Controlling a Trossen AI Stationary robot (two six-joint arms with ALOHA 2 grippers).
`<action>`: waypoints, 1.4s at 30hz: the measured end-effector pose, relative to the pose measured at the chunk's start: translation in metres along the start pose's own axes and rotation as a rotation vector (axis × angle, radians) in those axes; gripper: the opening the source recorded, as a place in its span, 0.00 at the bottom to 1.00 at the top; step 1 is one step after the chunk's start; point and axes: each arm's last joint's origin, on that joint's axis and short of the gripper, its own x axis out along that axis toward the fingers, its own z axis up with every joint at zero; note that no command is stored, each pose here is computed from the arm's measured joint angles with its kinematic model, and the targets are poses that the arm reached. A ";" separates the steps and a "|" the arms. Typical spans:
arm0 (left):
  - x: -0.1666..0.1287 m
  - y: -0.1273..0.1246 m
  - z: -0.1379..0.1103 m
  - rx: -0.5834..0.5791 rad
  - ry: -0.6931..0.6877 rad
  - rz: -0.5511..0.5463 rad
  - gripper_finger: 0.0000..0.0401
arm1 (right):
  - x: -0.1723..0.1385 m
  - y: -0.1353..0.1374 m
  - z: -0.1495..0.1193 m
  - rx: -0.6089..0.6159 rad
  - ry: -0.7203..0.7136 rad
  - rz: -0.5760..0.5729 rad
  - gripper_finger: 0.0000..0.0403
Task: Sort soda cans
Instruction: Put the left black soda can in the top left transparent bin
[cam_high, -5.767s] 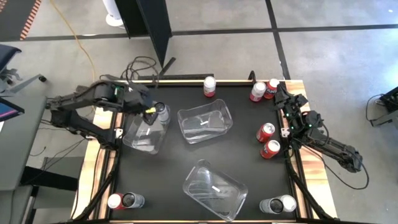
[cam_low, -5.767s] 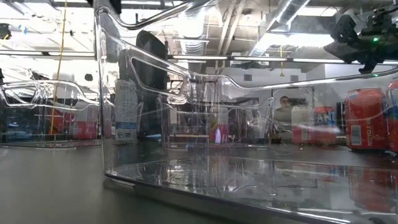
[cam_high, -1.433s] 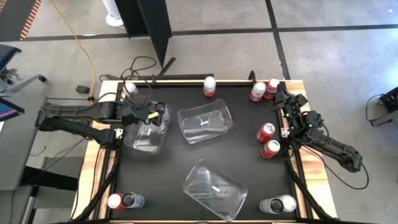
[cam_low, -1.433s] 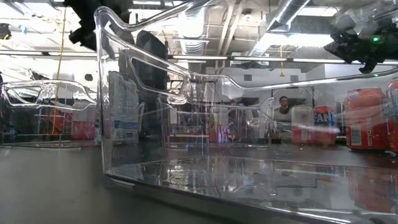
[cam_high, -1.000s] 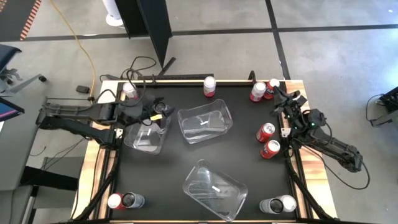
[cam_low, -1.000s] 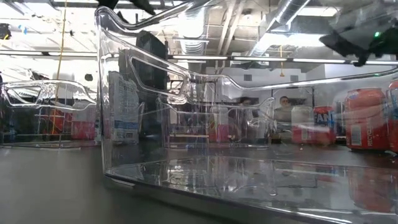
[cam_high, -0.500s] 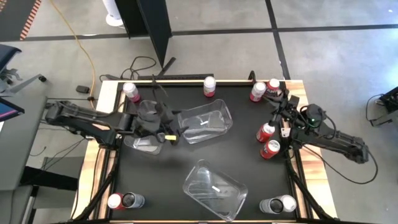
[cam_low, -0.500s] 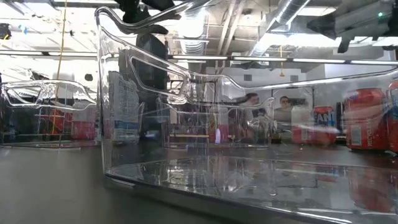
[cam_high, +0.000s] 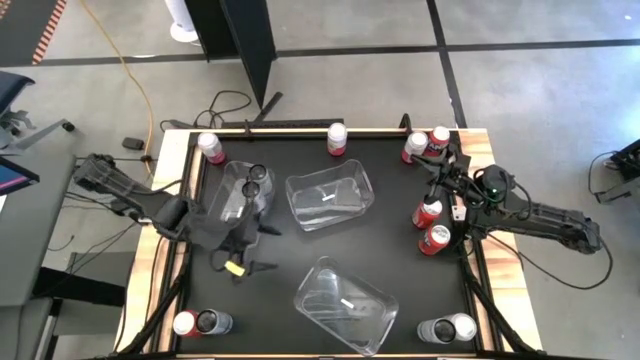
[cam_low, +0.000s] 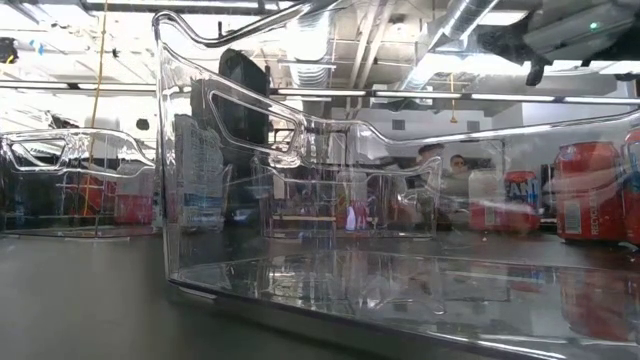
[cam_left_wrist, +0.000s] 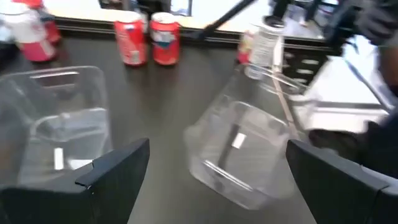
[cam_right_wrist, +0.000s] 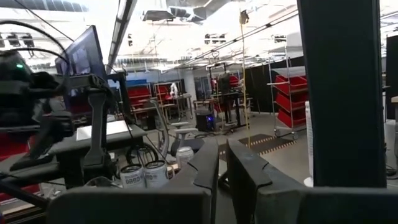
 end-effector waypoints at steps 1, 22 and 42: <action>-0.004 -0.003 0.001 -0.002 0.008 -0.006 0.93 | 0.001 0.001 0.000 0.001 0.000 0.004 0.13; 0.005 0.000 -0.005 -0.037 -0.011 0.534 0.93 | 0.046 0.029 0.008 -0.092 0.428 0.108 0.13; -0.026 -0.027 0.012 -0.197 0.534 -0.134 0.93 | 0.067 0.085 -0.007 -0.115 0.587 0.352 0.13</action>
